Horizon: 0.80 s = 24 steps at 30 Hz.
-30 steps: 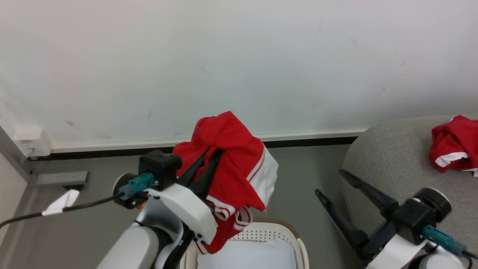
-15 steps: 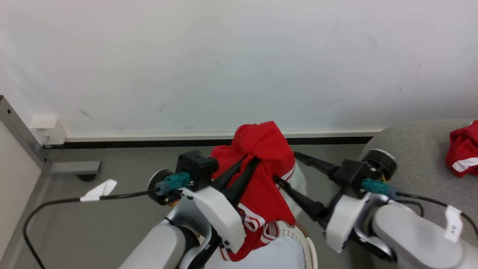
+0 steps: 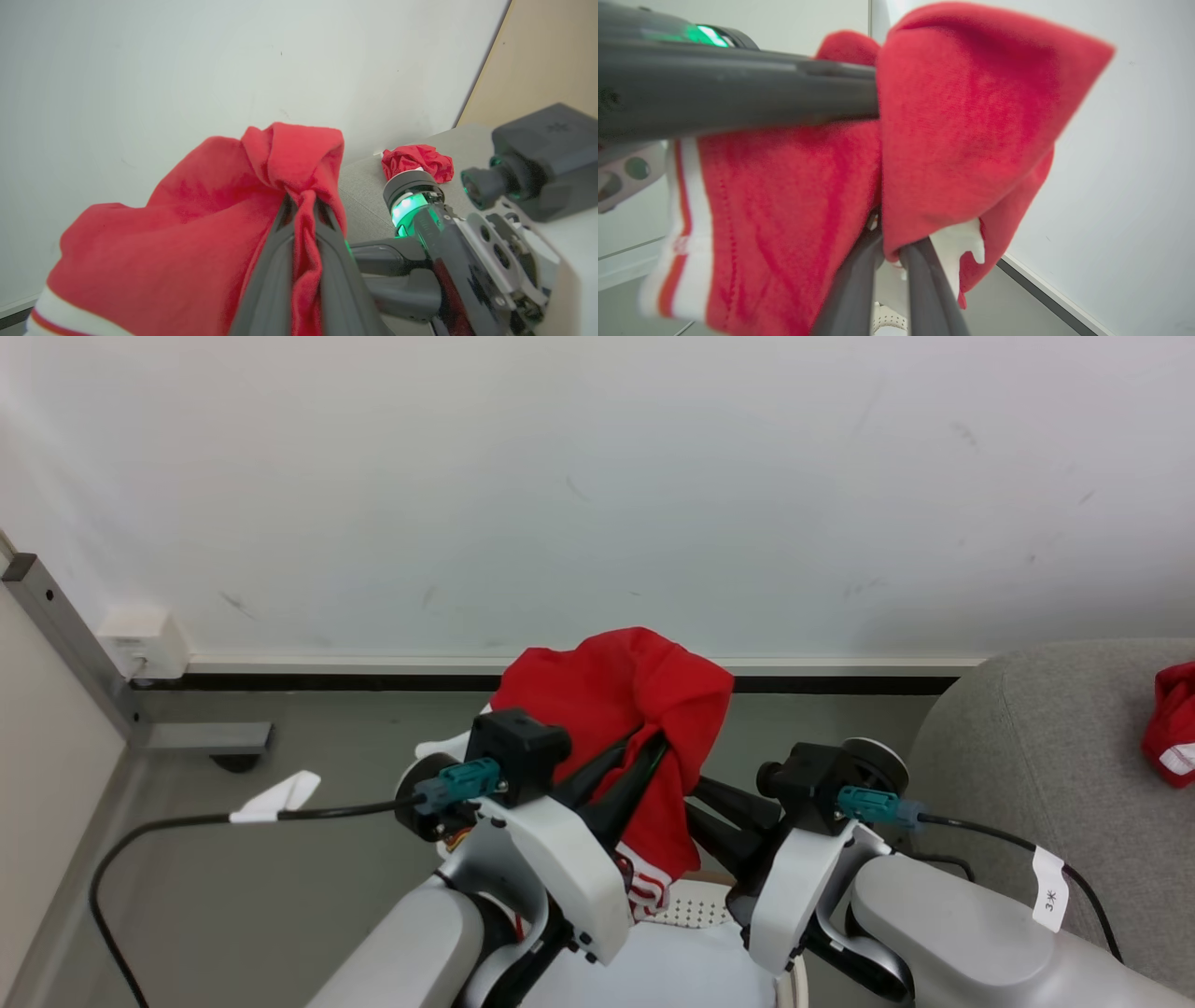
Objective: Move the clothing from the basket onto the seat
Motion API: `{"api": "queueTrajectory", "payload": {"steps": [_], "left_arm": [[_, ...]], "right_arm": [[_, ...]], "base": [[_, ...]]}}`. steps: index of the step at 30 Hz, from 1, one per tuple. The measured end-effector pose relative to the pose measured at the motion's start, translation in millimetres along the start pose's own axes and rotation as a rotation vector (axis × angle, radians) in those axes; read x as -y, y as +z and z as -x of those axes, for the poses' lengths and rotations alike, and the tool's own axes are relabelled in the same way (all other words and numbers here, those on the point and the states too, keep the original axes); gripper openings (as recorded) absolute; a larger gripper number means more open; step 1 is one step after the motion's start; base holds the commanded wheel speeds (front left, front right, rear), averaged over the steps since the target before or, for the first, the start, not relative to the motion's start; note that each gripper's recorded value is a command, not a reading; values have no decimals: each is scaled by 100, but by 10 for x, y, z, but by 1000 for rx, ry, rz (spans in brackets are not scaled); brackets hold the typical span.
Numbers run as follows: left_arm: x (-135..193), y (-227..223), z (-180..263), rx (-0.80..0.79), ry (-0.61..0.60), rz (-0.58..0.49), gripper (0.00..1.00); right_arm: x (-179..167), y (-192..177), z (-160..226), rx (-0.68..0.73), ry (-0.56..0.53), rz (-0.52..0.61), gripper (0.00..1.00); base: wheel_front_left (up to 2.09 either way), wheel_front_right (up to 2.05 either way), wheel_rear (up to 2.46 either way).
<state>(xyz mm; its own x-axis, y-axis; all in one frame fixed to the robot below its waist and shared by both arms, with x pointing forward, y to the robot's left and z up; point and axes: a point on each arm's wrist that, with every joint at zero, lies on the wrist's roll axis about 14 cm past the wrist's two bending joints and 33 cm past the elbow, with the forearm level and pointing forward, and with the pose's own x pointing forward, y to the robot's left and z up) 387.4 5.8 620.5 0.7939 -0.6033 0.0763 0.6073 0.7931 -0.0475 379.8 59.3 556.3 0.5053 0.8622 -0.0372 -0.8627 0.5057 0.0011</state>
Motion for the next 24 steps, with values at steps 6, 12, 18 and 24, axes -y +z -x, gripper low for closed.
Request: {"api": "queueTrajectory", "payload": {"steps": [6, 12, 18, 24], "left_arm": [[-56, -24, -9, -4, 11, -4, 0], [-65, -45, -32, -5, 14, -3, 0], [-50, -88, -50, -17, 9, -3, 0], [-69, -107, -63, -17, 17, -5, 48]], "right_arm": [[28, 11, 7, 14, -12, -16, 0], [82, 12, 29, 15, -27, -18, 0], [157, 30, 53, 18, -45, -21, 0], [308, 185, 94, 66, -88, -27, 0]], "base": [[0, 0, 0], [0, 0, 0], [0, 0, 0], [0, 0, 0]]}}
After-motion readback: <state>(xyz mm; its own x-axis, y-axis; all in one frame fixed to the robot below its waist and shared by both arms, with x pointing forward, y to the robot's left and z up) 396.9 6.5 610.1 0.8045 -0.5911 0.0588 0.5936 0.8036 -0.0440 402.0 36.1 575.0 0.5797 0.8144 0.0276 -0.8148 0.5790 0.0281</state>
